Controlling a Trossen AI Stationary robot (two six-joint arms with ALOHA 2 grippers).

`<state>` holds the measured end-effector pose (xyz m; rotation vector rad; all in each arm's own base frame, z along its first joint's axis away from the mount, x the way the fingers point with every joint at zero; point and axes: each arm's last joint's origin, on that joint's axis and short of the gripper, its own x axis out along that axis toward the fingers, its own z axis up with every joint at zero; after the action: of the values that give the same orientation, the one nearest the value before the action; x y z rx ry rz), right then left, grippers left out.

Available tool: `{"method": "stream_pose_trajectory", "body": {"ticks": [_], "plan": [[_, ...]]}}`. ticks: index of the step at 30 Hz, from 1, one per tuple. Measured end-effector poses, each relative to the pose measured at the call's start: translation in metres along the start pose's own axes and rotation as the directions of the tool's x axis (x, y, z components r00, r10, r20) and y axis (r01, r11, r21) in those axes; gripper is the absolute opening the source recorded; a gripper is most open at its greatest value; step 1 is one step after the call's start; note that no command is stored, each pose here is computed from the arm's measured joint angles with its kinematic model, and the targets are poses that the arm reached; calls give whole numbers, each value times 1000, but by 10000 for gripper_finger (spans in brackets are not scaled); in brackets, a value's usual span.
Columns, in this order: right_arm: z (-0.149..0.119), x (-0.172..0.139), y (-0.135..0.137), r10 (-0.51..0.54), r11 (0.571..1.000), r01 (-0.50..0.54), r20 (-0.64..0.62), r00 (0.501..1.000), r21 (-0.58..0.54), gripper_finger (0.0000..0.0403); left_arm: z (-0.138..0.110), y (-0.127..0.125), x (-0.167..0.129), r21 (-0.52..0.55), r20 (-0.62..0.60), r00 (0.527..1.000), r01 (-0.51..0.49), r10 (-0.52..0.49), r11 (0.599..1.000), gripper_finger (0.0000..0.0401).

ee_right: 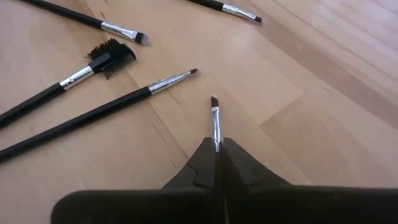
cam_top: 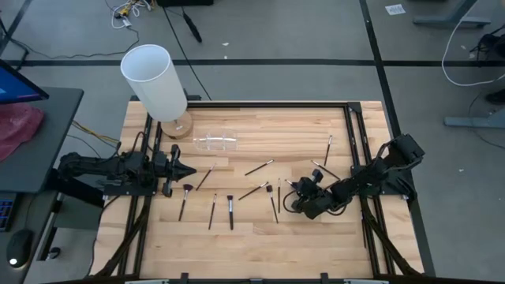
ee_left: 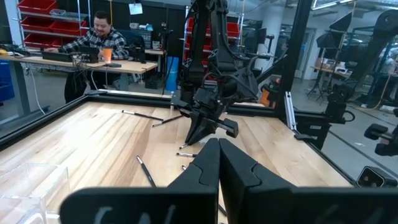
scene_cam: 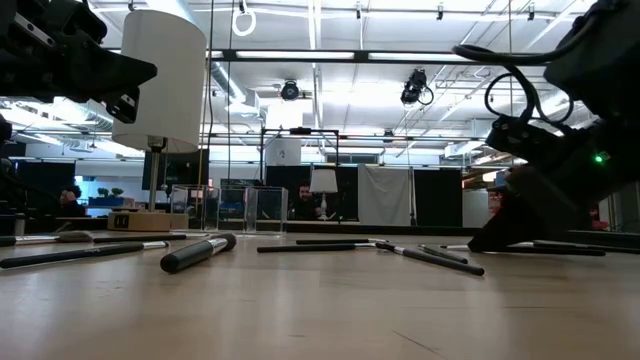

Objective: Put items in baskets/containers
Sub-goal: Put the eyeshadow brush into the transparent organizer

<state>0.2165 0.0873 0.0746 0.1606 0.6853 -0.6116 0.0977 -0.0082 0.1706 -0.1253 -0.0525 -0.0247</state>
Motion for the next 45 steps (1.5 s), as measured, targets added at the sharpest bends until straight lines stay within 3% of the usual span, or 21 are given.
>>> {"method": "stream_pose_trajectory", "body": {"ticks": [17,24,30,35,40,45], "plan": [[12,-5,4,32,997,-37,77,997,63,7,3,0,0,-9,35,999,4,-4,1000,3],[20,-11,4,42,996,-51,115,992,76,7,14,1,-1,-201,153,986,-41,72,979,3],[33,-11,9,57,990,-83,217,974,111,7,5,3,8,-138,42,993,-104,111,985,3],[62,-8,13,119,982,-164,365,924,95,8,-6,5,22,-110,-67,988,-148,141,983,3],[92,-8,10,212,959,-278,513,832,54,8,-14,4,40,-40,-105,989,-113,108,993,6],[111,-10,5,257,943,-333,615,745,9,8,-24,5,56,33,-110,990,-86,90,996,56]]}}
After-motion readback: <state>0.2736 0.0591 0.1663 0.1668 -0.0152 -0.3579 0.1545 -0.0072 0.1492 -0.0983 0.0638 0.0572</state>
